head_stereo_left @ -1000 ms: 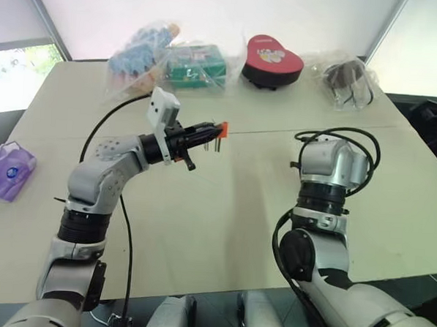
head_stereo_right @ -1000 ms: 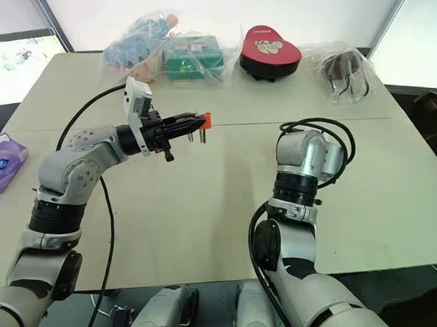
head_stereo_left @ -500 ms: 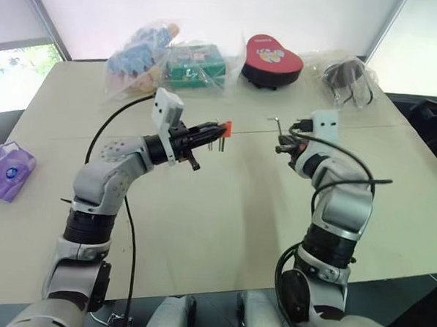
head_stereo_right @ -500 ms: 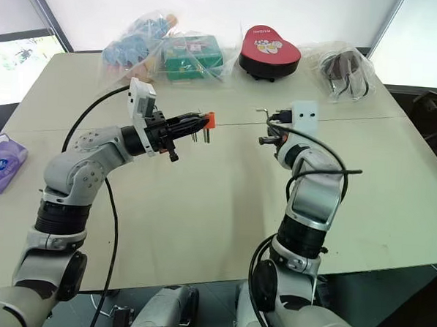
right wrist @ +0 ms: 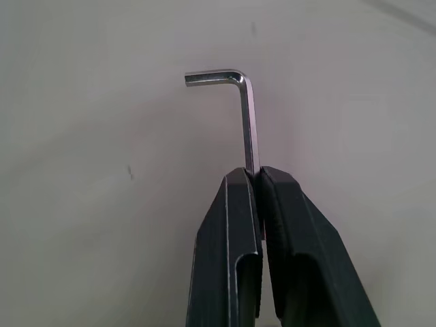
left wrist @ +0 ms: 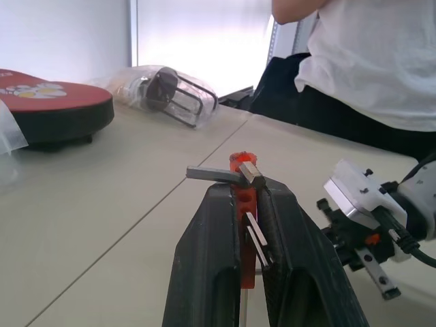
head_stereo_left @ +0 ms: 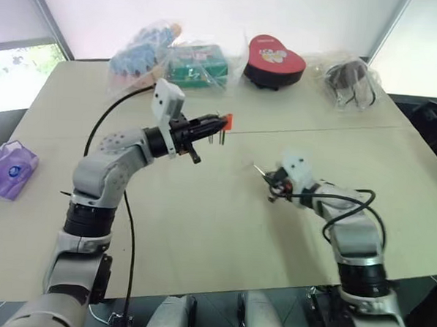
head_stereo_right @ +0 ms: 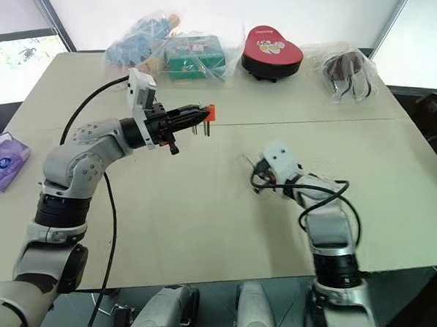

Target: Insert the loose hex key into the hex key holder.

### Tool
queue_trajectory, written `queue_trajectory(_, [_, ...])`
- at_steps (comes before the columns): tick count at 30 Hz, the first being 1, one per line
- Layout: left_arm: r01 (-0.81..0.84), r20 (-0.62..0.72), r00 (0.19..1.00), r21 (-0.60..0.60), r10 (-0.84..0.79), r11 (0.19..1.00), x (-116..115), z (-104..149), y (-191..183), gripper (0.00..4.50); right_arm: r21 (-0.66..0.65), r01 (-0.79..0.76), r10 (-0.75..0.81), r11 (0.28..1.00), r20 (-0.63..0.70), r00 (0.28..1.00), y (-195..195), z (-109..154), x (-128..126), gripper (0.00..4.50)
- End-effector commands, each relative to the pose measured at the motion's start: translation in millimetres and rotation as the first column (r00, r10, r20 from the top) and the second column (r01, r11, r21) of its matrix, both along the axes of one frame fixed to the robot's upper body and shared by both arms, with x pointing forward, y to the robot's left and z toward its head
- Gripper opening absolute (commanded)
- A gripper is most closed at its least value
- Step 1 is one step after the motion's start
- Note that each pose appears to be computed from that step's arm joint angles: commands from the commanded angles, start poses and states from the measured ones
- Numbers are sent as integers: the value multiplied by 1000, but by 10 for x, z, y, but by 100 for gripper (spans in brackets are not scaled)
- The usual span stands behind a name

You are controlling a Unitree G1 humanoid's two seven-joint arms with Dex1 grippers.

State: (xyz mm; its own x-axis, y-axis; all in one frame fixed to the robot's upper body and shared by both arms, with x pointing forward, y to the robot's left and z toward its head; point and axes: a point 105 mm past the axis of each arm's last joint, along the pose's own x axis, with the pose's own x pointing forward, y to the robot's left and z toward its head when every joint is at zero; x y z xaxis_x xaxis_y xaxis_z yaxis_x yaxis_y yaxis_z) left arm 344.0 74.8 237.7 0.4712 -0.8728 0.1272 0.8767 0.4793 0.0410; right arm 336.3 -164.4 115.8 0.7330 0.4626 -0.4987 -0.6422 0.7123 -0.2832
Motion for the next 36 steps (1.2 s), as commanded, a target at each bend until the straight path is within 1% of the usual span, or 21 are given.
queue_trajectory(1, [2,55,998,5,-2,1000,-44,112,35,7,-85,-106,104,991,-24,994,-116,241,-80,4])
queue_trajectory(3, [-3,55,998,6,3,1000,-44,104,54,7,-141,-165,160,976,-47,986,-217,299,-120,4])
queue_trajectory(6, [-11,53,999,6,11,1000,-48,84,70,7,-172,-190,175,967,-100,979,-331,295,-146,4])
queue_trajectory(9, [-16,53,998,3,16,1000,-53,71,72,7,-184,-230,206,956,-140,969,-350,267,-183,107])
queue_trajectory(10, [-19,54,998,0,19,1000,-53,72,74,7,-194,-242,214,951,-154,964,-350,244,-192,156])
queue_trajectory(11, [-22,55,998,-3,23,1000,-52,73,77,7,-206,-252,222,945,-159,962,-349,232,-193,214])
queue_trajectory(12, [-25,55,998,-4,25,1000,-51,74,77,7,-216,-259,226,941,-166,960,-353,220,-192,253])
queue_trajectory(14, [-28,56,998,-6,28,1000,-51,73,79,7,-226,-273,239,935,-165,957,-346,221,-178,253])
queue_trajectory(19, [-35,57,998,-8,35,999,-55,65,90,7,-161,-221,202,962,-121,972,-236,314,-8,253])
queue_trajectory(21, [-36,58,998,-10,37,999,-57,67,87,7,-166,-214,196,963,-119,973,-217,308,36,253])
queue_trajectory(23, [-36,58,998,-11,37,999,-59,69,80,7,-183,-203,182,962,-123,975,-232,276,71,253])
queue_trajectory(28, [-39,63,997,-9,40,999,-66,69,77,7,-186,-174,140,967,-183,973,-293,106,119,253])
queue_trajectory(36, [-51,65,997,-12,52,999,-79,73,91,7,-157,-137,103,978,-206,973,-290,21,181,253])
